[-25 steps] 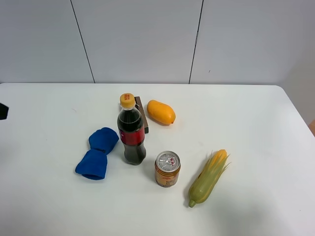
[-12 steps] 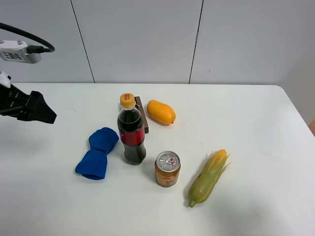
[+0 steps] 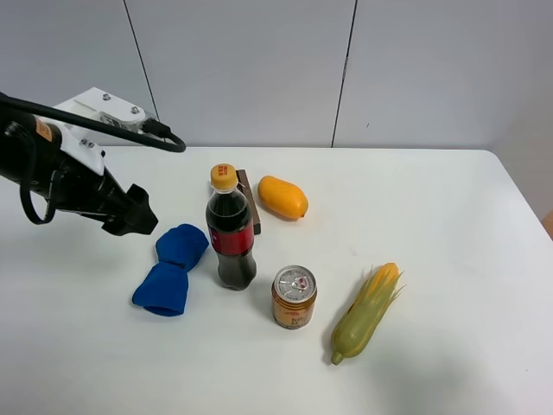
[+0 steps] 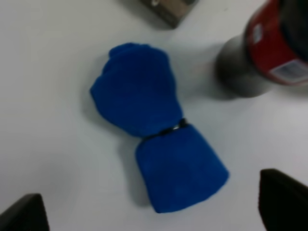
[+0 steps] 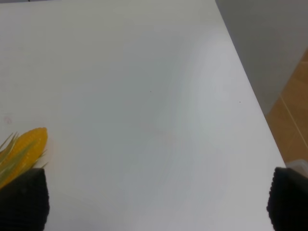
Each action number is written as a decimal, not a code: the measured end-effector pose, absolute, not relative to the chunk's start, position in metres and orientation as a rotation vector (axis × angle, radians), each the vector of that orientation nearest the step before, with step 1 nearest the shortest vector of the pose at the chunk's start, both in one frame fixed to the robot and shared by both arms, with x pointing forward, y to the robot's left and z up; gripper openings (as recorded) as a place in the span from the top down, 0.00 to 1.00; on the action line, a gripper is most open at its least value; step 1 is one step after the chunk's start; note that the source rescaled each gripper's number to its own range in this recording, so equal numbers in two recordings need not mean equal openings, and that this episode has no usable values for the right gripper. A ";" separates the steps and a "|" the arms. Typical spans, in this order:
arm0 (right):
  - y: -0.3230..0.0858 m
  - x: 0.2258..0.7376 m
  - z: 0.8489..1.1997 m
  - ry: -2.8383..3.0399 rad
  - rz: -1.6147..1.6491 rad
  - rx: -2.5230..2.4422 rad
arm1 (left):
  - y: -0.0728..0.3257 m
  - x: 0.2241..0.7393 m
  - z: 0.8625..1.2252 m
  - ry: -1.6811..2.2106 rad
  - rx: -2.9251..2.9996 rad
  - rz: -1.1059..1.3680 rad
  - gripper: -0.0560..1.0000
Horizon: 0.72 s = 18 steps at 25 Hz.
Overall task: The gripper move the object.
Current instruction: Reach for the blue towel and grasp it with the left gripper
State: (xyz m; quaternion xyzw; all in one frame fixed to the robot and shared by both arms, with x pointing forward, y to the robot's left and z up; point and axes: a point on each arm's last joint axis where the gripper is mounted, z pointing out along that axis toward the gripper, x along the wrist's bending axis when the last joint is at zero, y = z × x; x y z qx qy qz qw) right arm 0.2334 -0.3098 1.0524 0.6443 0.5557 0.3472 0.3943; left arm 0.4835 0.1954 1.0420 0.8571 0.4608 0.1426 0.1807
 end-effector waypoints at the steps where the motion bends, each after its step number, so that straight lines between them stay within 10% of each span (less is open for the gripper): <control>1: -0.310 0.233 1.052 1.410 0.881 1.634 | 0.195 0.486 1.038 1.321 2.432 0.413 0.21; 18: -0.310 0.233 1.052 1.410 0.881 1.634 | 0.179 0.519 0.973 1.418 2.492 0.308 0.21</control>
